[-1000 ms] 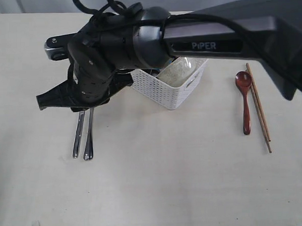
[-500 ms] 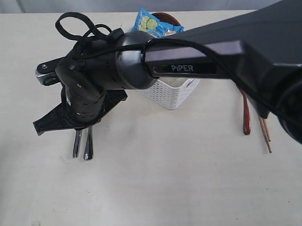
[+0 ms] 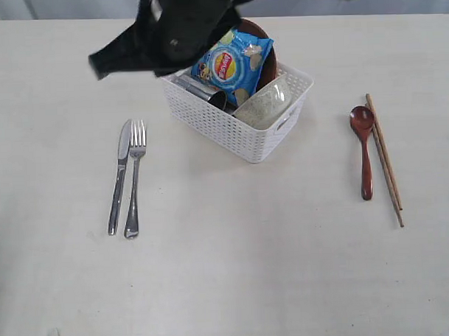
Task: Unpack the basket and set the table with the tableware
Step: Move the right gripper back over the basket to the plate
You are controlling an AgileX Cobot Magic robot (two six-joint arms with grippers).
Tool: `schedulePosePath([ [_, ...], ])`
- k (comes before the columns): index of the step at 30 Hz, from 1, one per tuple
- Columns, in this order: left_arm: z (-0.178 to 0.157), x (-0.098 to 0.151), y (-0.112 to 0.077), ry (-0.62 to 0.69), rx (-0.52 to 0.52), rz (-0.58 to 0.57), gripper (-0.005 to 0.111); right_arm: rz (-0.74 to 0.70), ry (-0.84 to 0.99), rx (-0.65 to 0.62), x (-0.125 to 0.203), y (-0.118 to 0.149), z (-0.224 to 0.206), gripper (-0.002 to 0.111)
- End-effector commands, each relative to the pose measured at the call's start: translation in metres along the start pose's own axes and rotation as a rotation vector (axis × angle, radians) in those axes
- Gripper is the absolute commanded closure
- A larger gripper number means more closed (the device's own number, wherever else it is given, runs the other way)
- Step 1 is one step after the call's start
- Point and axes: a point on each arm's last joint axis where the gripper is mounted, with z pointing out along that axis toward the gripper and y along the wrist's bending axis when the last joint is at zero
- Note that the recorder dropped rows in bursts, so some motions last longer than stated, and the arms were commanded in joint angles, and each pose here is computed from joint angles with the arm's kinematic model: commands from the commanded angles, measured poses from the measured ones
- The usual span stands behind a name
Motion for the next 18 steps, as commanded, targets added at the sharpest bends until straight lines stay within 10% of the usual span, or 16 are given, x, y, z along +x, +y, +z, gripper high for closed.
schedulePosePath([
  [1,0.000,0.000,0.000,-0.002,0.007,-0.005,0.107,-0.024,-0.022,0.124,-0.010,-0.045,-0.030,0.109],
  [8,0.000,0.000,0.000,-0.002,0.007,-0.005,0.107,0.029,0.017,0.205,-0.010,-0.106,-0.036,0.109],
  [18,0.000,0.000,0.000,-0.002,0.004,0.001,0.107,0.229,0.059,-0.023,0.000,-0.159,0.007,0.109],
])
